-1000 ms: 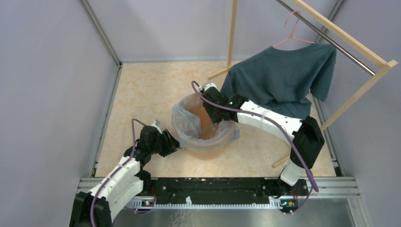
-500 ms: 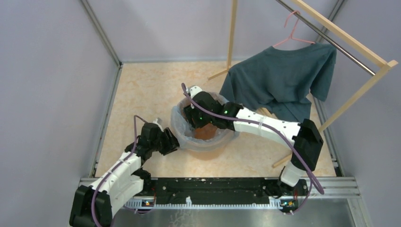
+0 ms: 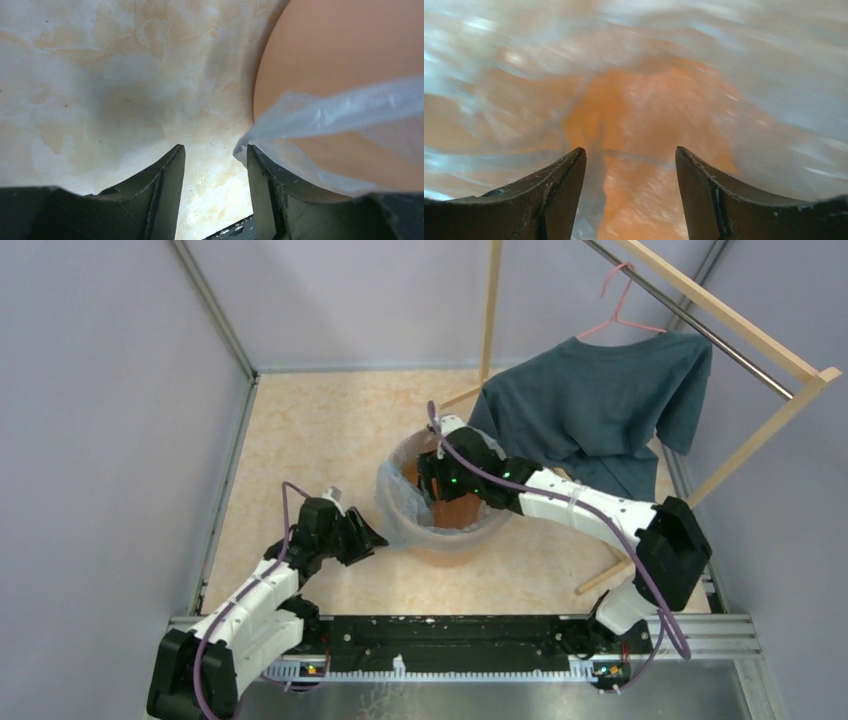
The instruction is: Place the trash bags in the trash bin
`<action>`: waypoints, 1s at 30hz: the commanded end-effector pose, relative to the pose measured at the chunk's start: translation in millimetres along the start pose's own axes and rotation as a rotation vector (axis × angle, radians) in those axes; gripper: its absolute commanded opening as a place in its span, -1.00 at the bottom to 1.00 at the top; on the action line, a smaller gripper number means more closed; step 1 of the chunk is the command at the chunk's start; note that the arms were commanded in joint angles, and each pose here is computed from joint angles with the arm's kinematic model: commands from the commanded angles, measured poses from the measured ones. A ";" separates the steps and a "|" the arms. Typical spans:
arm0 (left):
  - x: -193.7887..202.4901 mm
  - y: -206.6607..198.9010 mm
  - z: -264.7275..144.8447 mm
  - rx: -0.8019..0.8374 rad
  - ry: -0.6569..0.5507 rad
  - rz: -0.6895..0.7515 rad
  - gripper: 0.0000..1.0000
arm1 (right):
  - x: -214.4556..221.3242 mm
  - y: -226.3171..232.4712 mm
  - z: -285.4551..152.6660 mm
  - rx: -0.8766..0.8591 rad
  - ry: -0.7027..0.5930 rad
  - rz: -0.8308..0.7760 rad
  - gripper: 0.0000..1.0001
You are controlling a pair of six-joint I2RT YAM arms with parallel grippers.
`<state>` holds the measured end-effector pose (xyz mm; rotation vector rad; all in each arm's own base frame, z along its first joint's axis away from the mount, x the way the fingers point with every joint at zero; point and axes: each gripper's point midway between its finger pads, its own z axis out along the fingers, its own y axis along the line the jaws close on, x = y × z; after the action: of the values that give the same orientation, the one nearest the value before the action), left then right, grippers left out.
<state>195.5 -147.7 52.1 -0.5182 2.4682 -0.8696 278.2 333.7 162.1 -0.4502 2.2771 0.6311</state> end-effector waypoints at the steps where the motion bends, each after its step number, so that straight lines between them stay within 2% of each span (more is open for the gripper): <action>1: -2.5 0.5 1.5 -0.005 -0.009 -0.007 0.10 | -9.3 71.7 2.9 -0.075 -0.052 -0.171 0.33; 5: -5.0 -4.0 -0.5 0.003 -0.011 -0.002 0.10 | -2.6 100.8 9.6 -0.175 -0.016 -0.168 0.35; 7: -4.4 -4.9 -0.4 0.004 -0.003 0.001 0.10 | -3.8 102.3 6.4 -0.195 -0.023 -0.156 0.44; 11: -3.2 -4.1 1.6 0.003 0.006 -0.004 0.10 | -11.4 70.5 0.1 -0.140 -0.042 -0.113 0.50; 14: -3.0 -5.5 2.1 0.010 0.009 -0.003 0.10 | -14.7 36.7 -1.1 0.007 -0.058 -0.148 0.54; 17: -4.2 -6.9 1.5 0.012 0.007 0.005 0.10 | -4.6 38.1 7.9 0.034 -0.012 -0.204 0.54; 20: -5.5 -6.4 1.5 0.006 0.004 0.011 0.11 | 11.1 72.2 20.7 -0.079 0.027 -0.207 0.54; 25: -4.4 -6.1 1.0 0.004 0.009 0.009 0.12 | 18.0 132.6 13.9 -0.387 0.033 -0.102 0.54; 28: -4.2 -5.8 0.0 0.004 0.007 0.011 0.12 | 6.0 123.8 8.5 -0.420 0.006 -0.059 0.55; 30: -4.6 -5.5 -0.6 0.003 0.003 0.013 0.13 | -4.2 90.8 12.1 -0.311 -0.015 -0.035 0.55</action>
<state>191.1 -145.9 43.4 -0.5329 2.5135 -0.8453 219.0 424.9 149.0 -0.7483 2.2425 0.8910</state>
